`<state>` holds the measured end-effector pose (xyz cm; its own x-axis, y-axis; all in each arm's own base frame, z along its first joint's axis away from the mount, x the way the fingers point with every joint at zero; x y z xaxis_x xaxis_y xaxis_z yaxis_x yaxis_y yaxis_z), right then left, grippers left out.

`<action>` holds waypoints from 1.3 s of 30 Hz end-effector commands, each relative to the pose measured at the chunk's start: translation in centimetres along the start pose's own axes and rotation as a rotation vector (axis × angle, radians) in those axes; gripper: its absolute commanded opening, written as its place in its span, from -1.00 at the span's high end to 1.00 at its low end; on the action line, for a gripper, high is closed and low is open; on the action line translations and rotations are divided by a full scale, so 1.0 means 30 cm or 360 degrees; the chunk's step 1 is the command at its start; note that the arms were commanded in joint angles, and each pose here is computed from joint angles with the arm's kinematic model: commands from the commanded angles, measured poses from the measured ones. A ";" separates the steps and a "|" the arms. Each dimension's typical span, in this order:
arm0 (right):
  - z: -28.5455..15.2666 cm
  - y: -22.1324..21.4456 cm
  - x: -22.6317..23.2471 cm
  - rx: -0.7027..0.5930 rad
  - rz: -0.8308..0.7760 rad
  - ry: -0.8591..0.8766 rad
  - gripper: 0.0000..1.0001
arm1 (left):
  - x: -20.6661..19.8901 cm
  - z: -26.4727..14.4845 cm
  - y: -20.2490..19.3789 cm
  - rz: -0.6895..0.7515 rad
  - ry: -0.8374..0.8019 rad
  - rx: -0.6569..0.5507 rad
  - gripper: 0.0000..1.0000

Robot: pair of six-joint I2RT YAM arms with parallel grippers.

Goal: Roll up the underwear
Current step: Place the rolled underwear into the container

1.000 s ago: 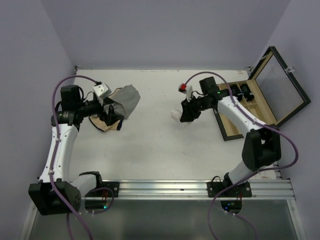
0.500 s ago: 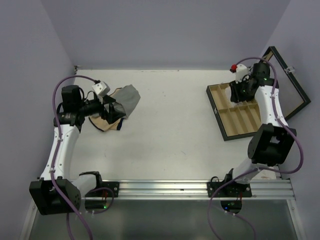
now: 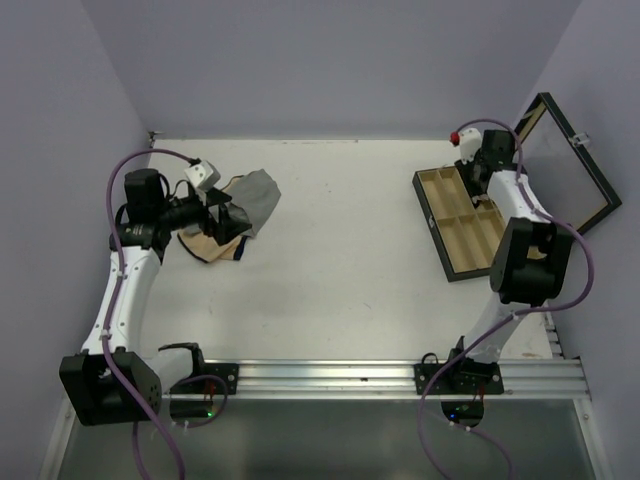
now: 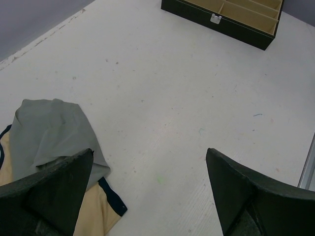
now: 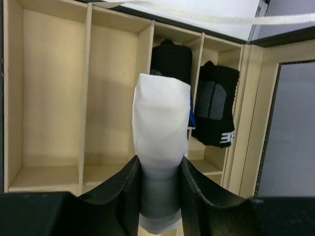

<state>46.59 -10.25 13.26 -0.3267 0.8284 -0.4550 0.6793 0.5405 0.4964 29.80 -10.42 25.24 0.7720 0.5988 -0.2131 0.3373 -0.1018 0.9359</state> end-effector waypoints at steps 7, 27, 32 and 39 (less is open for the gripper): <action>0.131 0.079 0.051 -0.0067 -0.0117 -0.0146 1.00 | 0.023 0.007 0.015 0.0007 0.0027 -0.0033 -1.00; 0.236 -0.016 0.252 0.0051 0.0072 0.0455 1.00 | 0.019 0.006 0.003 -0.0013 0.0018 -0.0008 -1.00; 0.239 -0.026 0.253 0.0080 0.0112 0.0483 0.51 | 0.022 0.006 0.006 -0.0019 0.0025 -0.0005 -1.00; 0.199 0.007 0.207 0.0028 0.0133 0.0435 0.06 | 0.024 0.006 0.012 -0.0029 0.0025 -0.0006 -1.00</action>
<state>49.07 -7.16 4.63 -0.4262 0.8682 -0.2540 0.7201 0.4956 0.4856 30.12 -10.32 24.63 0.7596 0.6058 -0.2368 0.3651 -0.0958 0.9260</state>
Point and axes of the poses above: each gripper's point midway between its finger pads, its own z axis out along the fingers, its own x axis along the line the jaws close on, y = z × x, the point moved 1 cm from there along -z, back along the fingers, and after that the axes turned 7 degrees about -z, right-handed, at the moved point
